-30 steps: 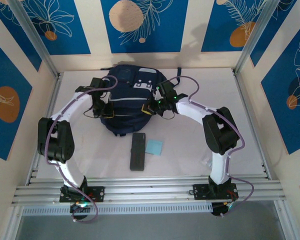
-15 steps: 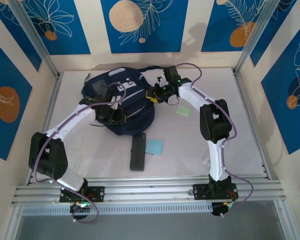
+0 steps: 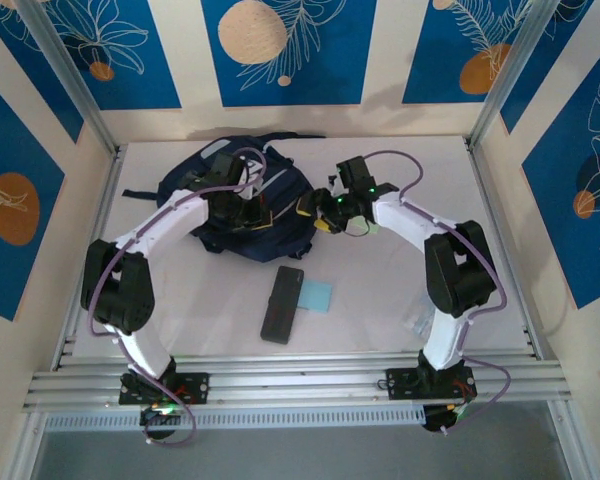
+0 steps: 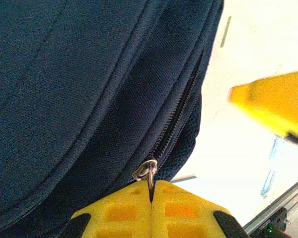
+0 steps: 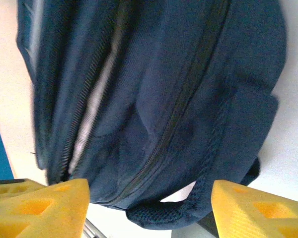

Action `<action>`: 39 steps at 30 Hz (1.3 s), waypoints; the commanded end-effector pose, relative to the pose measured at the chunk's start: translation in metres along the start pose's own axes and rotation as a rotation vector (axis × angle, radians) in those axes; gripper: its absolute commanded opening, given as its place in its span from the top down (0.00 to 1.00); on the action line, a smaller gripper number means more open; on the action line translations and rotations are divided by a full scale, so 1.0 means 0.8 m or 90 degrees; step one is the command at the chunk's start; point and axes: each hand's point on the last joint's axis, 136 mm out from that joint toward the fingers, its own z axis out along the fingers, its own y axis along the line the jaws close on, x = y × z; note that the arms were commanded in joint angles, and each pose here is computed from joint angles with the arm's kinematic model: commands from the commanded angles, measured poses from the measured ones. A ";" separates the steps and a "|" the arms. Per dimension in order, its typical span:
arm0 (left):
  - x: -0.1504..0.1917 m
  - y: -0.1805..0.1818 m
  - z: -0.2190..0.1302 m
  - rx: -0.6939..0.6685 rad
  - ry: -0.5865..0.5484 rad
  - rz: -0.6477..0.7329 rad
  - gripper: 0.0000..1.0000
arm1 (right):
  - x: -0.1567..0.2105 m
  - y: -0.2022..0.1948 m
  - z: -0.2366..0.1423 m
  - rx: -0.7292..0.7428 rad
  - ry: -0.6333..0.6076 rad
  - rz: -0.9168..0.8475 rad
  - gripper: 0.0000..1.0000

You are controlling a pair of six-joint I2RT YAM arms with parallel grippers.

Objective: Pack the student bag
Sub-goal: Unzip the student bag at the top-center of the table.

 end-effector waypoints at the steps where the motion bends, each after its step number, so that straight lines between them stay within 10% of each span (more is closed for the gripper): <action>1: -0.007 -0.032 -0.006 0.052 -0.013 0.021 1.00 | 0.002 0.006 0.028 -0.011 0.001 0.007 0.34; 4: 0.007 -0.020 -0.003 0.039 -0.003 0.015 1.00 | -0.011 0.012 0.048 -0.025 -0.006 0.013 0.46; 7: 0.021 -0.001 -0.003 0.003 0.007 0.017 1.00 | -0.026 0.011 0.054 -0.029 -0.034 0.018 0.97; 8: 0.025 0.008 -0.005 -0.013 0.008 0.015 1.00 | -0.030 0.011 0.052 -0.031 -0.041 0.020 1.00; 21: 0.062 0.157 -0.080 -0.214 0.044 -0.049 1.00 | -0.046 0.004 0.012 -0.028 -0.090 0.012 1.00; 32: -0.002 0.305 -0.135 -0.464 -0.028 -0.089 1.00 | -0.047 0.018 0.010 -0.031 -0.081 -0.030 1.00; 39: -0.039 0.321 -0.149 -0.505 -0.091 -0.090 1.00 | -0.030 0.045 0.028 -0.067 -0.029 -0.055 1.00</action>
